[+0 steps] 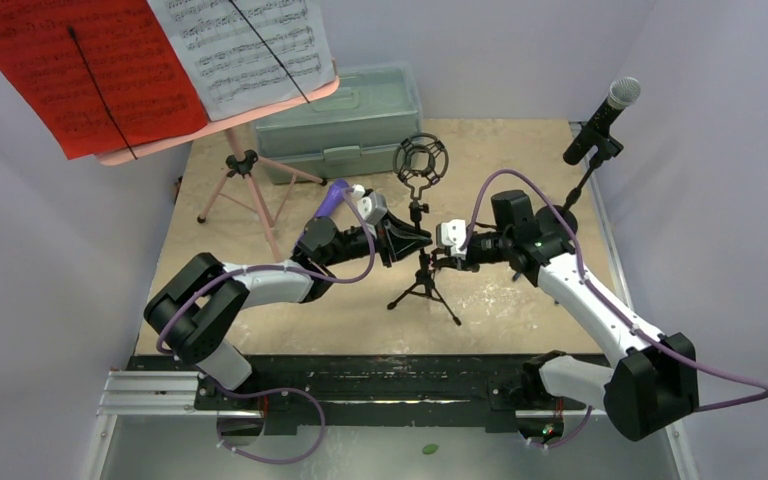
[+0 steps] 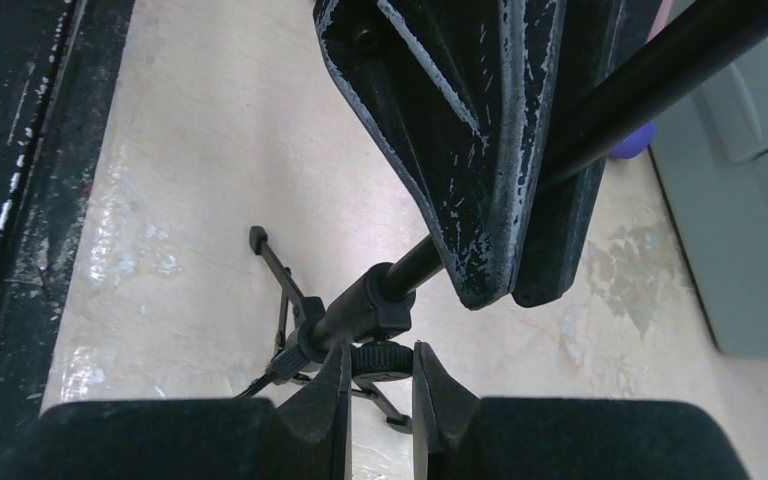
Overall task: Pack up the instrument practice props
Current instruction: Unscrew the knob on the microphone stand.
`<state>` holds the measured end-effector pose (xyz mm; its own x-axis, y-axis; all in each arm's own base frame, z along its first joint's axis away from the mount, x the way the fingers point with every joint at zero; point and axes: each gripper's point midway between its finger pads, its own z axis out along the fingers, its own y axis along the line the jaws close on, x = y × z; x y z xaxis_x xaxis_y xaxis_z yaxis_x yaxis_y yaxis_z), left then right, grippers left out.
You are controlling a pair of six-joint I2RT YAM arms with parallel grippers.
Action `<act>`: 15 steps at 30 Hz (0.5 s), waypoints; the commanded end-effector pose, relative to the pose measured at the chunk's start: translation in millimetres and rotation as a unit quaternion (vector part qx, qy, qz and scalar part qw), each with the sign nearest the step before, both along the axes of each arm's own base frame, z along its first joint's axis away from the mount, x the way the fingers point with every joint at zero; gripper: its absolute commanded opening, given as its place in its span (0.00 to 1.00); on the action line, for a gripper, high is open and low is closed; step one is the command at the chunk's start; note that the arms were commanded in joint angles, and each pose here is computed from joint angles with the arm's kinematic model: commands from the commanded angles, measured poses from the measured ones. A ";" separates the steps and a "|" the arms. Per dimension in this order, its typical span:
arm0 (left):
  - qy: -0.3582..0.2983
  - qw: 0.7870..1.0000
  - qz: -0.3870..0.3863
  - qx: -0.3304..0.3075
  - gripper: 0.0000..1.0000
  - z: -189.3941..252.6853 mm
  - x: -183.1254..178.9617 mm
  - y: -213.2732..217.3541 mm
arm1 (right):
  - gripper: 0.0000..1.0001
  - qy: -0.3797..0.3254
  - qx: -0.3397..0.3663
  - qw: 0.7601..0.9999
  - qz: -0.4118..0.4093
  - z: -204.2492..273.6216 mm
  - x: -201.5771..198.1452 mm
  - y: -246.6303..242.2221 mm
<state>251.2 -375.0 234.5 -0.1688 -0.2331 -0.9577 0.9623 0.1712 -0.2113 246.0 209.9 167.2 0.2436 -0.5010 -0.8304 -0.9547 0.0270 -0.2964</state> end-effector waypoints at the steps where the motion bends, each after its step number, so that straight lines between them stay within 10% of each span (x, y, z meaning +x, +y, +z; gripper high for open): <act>1: -0.028 0.999 -0.009 -0.031 0.00 19.4 -4.0 -0.3 | 0.00 -0.072 -0.026 0.995 -0.065 7.4 34.9 -14.5; 3: -0.027 0.999 -0.007 -0.032 0.00 19.8 -3.3 -0.3 | 0.02 -0.067 -0.025 0.995 -0.064 6.5 32.1 -14.3; 10: -0.027 0.999 -0.008 -0.031 0.00 19.2 -3.8 0.0 | 0.62 0.027 0.025 0.999 -0.040 11.7 5.8 -7.2; 15: -0.027 0.999 -0.007 -0.031 0.00 18.6 -4.0 0.5 | 0.76 0.119 0.070 0.989 -0.057 21.9 0.9 -22.6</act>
<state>254.1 -375.0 234.3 -0.1661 -0.2418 -0.9560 0.9604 0.1801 -0.2124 254.8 189.2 168.9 0.1010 -0.4823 -0.8702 -0.9685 0.1525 -0.1969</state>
